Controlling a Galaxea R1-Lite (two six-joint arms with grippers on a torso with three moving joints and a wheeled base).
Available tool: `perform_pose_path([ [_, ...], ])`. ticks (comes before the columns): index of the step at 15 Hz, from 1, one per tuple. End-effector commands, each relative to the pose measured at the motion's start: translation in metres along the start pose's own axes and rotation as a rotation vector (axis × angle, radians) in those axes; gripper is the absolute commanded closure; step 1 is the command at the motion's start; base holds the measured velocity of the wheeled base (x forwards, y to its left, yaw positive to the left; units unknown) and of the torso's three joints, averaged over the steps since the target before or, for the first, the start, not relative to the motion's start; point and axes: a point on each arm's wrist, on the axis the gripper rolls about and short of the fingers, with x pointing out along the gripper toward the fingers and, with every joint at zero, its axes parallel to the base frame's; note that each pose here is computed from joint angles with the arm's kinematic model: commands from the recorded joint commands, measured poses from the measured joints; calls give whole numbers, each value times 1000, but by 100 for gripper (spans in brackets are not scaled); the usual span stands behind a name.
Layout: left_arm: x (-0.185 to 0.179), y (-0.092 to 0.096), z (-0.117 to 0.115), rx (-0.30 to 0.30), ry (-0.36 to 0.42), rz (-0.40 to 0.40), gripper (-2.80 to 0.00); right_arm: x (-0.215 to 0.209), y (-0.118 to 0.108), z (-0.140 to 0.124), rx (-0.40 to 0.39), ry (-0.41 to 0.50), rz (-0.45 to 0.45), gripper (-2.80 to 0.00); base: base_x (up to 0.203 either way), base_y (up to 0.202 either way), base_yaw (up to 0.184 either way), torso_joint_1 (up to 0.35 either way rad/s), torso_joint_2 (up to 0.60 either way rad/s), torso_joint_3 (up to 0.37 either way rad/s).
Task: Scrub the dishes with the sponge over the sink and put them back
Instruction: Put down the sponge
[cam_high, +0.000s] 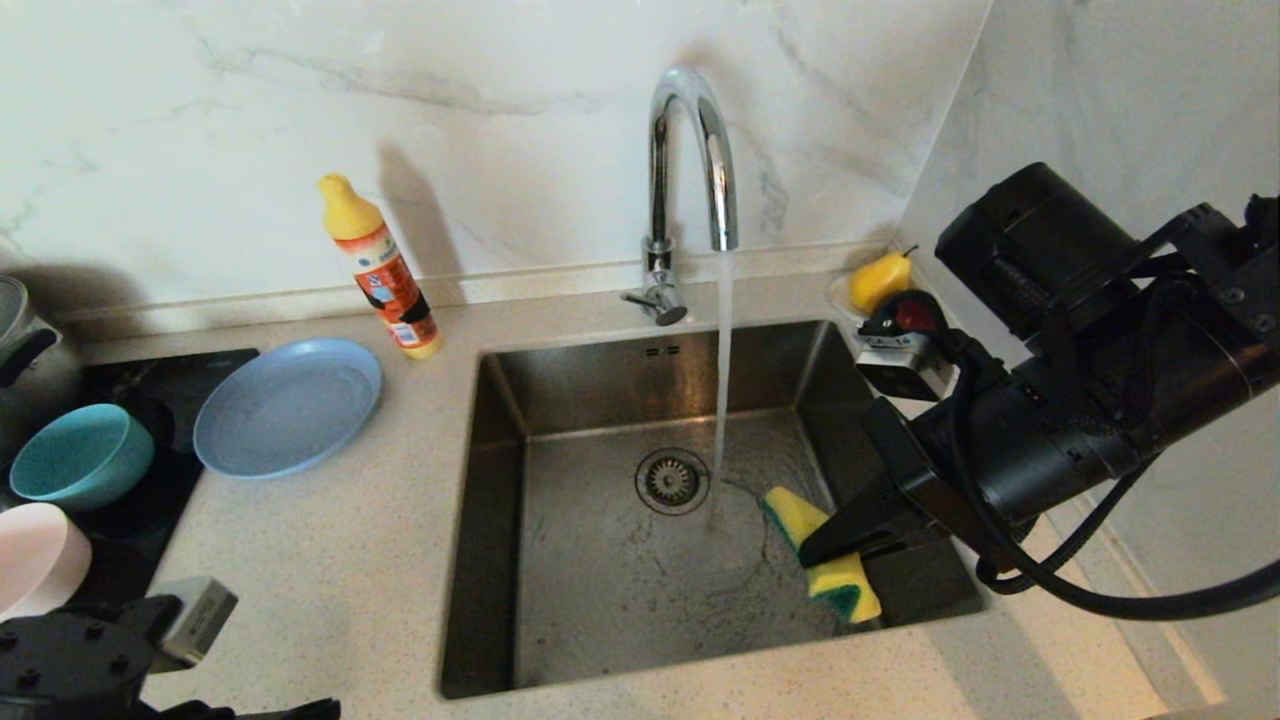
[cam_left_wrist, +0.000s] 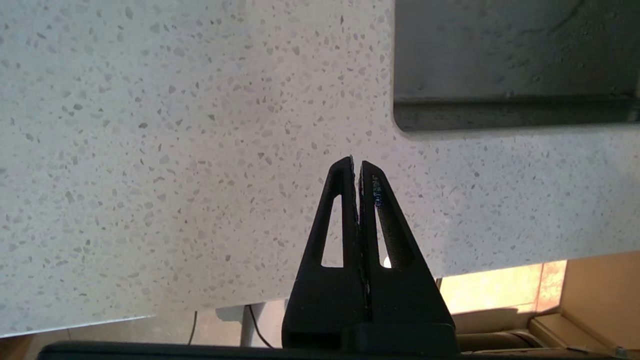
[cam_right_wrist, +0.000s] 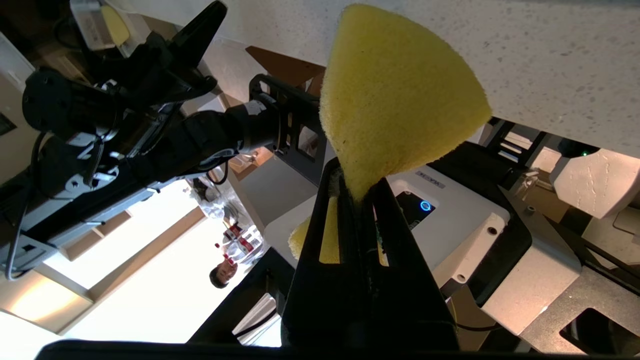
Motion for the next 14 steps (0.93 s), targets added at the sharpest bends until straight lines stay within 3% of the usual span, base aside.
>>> perform_pose_path([
  [1,-1,1,-2,-5,-5,-1,0,0,-3,0,16,5,-6,0,0,0,0,0,0,0],
  [5,-9,2,1,-15,-67,1,0,3,-5,0,24,14,-14,0,0,0,0,0,0,0],
  [11,-56,4,23,37,-350,-51,0,-7,-9,-3,33,-9,-13,0,0,0,0,0,0,0],
  [14,-86,14,22,93,-450,8,0,-8,-12,-8,37,-19,-39,0,0,0,0,0,0,0],
])
